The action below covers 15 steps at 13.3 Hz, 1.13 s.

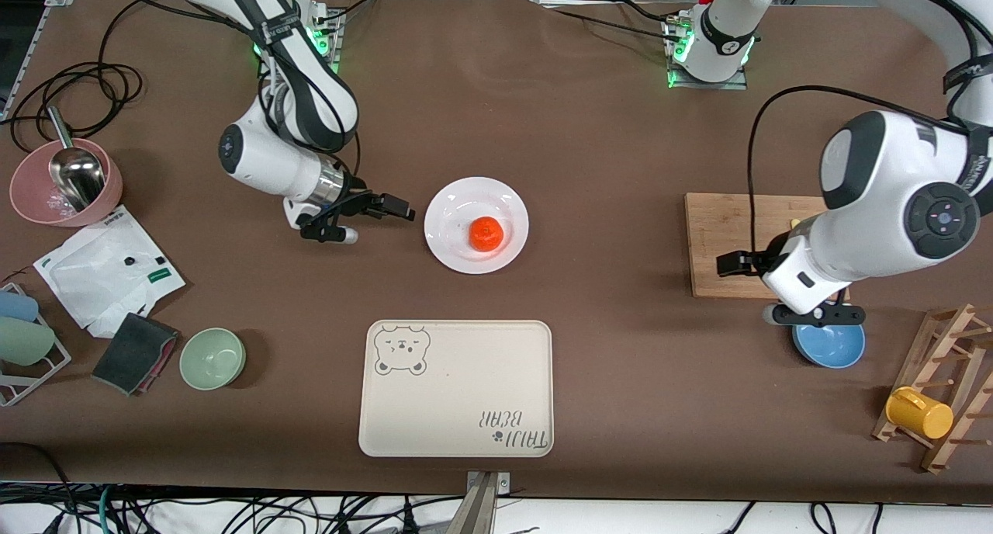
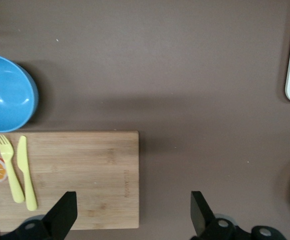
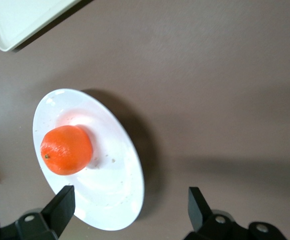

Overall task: Place orange and plate with both arms
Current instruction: 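Raise the left gripper away while the right gripper approaches the plate rim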

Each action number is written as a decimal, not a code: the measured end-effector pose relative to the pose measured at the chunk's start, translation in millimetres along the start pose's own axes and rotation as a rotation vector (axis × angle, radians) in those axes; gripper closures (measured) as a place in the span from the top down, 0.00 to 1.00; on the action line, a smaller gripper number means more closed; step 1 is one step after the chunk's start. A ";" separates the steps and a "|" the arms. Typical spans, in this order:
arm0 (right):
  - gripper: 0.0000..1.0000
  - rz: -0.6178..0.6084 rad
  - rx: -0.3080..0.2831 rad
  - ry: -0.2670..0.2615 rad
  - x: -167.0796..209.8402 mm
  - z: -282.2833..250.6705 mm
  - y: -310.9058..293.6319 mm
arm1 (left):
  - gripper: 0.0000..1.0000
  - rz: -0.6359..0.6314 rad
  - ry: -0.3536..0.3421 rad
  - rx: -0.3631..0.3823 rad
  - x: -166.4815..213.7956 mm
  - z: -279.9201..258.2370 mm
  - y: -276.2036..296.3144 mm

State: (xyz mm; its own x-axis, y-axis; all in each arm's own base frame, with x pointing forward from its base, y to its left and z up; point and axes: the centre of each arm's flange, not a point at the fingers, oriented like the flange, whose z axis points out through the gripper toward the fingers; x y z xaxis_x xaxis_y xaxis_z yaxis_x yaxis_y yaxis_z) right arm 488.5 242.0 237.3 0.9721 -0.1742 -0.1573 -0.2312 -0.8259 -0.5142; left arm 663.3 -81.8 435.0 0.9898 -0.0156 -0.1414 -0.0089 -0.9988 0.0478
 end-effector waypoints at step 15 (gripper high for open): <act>1.00 -0.241 0.118 -0.105 -5.5 55.2 50.0 | 1.00 0.052 0.040 0.016 -56.5 -103.9 -46.7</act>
State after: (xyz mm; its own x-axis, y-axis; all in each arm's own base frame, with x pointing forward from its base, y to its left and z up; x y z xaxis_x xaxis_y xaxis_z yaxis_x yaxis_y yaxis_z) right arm 469.3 231.3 165.9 0.9914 0.0812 -0.1022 -0.0032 -0.7677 -0.6408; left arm 622.6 -29.6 543.5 0.9929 -0.0662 -0.0993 -0.0627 -0.9973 0.0385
